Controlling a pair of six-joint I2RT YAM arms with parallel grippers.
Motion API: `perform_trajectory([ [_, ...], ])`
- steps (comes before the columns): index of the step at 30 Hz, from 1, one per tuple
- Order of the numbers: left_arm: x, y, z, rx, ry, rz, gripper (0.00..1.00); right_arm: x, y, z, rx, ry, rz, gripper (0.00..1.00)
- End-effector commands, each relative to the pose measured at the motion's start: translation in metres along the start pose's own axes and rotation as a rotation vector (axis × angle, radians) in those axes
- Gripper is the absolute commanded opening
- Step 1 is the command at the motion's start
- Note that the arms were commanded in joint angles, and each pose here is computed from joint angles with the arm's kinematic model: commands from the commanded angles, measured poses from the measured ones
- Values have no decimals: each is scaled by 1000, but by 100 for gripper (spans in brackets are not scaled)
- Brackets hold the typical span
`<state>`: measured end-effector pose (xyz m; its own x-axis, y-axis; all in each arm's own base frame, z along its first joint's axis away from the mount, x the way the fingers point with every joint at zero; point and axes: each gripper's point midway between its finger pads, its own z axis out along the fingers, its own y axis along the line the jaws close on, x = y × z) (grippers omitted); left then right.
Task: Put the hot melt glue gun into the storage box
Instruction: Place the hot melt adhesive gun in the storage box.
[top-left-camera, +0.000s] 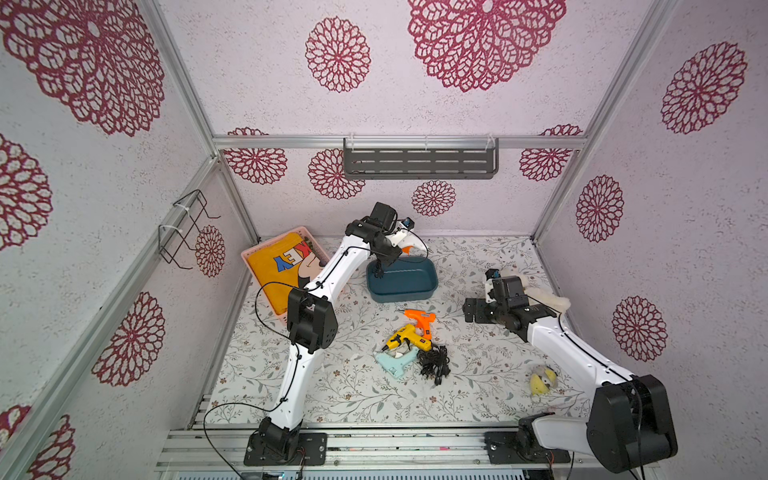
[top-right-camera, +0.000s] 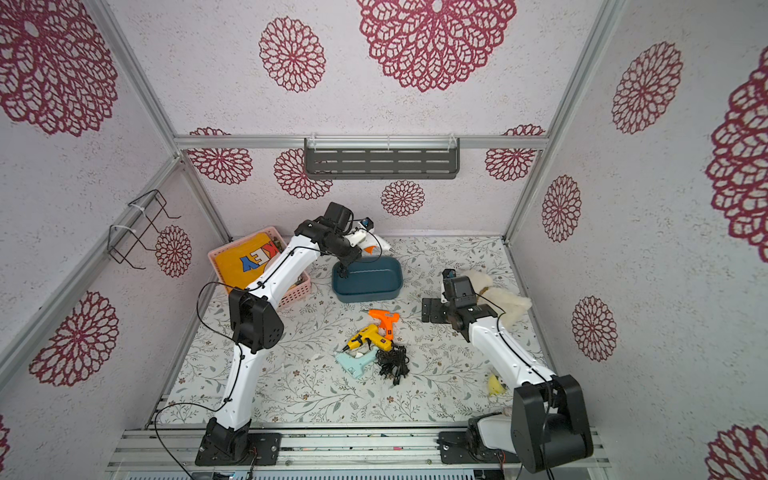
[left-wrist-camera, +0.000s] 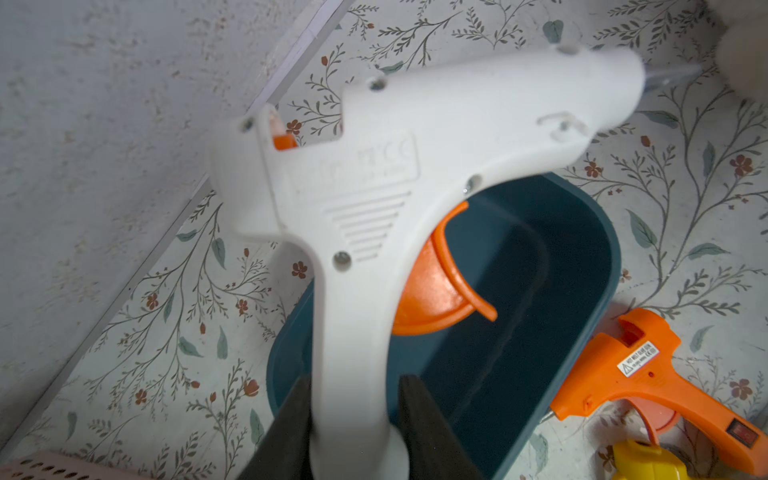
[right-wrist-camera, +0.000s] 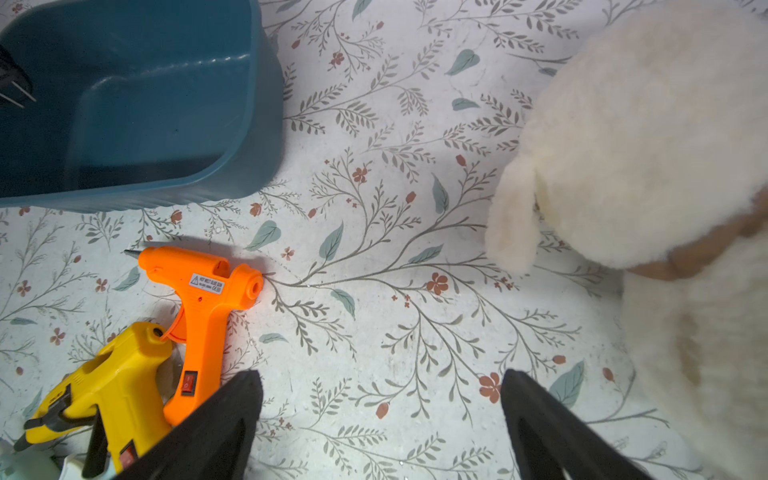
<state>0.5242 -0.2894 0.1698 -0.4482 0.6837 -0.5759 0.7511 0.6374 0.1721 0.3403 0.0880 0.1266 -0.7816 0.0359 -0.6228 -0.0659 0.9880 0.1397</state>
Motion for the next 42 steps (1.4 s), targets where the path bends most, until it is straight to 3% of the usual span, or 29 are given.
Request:
perform_trajectory([
  [1,-15,-23,12,61,-62,52,0,-3,-1,-7,-13,-23,30,97],
  [10,28,-45,52,103,71,140,0,-1,-2,-4,-20,-14,32,96],
  [19,65,-41,62,72,179,249,0,4,-7,-5,-13,-4,40,97],
  [32,64,5,56,-9,173,299,0,20,-13,-6,-1,23,48,97],
  [42,71,-23,81,99,148,271,0,17,-15,-2,2,23,59,97],
])
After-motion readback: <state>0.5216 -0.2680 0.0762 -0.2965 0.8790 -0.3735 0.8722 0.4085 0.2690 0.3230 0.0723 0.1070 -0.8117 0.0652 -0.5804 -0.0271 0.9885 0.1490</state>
